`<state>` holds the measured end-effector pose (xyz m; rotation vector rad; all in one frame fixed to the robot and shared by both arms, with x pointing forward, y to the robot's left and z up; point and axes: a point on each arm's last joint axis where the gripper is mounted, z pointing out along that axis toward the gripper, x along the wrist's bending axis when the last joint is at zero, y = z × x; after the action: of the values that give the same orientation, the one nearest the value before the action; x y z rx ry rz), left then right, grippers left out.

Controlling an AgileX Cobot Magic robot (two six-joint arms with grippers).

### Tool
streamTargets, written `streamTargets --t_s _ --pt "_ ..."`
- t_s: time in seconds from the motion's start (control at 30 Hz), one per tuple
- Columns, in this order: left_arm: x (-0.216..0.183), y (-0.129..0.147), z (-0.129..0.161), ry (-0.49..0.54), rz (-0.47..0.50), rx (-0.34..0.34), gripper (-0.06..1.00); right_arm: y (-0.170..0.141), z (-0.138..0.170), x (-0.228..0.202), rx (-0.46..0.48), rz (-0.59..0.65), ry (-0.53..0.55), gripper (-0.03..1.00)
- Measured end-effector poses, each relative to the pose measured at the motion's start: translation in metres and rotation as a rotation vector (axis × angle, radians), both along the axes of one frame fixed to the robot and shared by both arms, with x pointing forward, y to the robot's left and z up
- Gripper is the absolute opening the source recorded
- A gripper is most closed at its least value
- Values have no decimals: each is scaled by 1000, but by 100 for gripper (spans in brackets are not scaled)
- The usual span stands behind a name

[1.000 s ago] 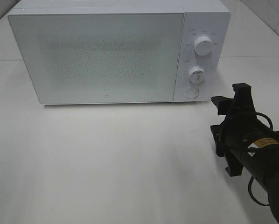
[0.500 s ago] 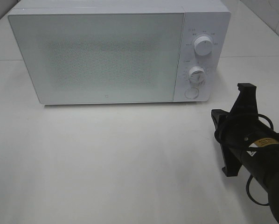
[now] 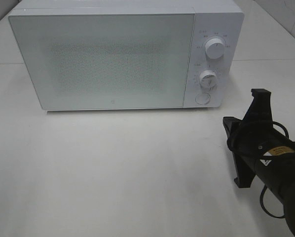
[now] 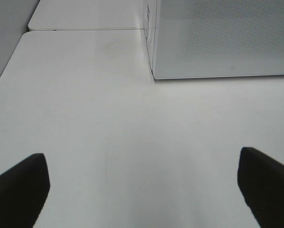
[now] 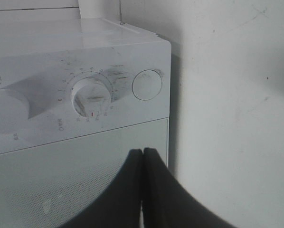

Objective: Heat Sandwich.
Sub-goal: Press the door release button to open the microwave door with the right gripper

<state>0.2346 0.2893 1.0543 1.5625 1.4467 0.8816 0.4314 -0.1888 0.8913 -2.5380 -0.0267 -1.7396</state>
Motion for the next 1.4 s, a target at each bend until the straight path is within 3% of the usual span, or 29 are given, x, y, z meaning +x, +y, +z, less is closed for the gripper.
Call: streamTargets --t_s 0.27,1.03,1.4 --pt "0 0 0 0 0 0 99 6 -2 11 15 6 31 2" --pt "0 0 0 0 0 0 99 22 -23 95 27 22 97 2" --pt "0 0 0 0 0 0 99 19 -30 123 27 -12 87 2"
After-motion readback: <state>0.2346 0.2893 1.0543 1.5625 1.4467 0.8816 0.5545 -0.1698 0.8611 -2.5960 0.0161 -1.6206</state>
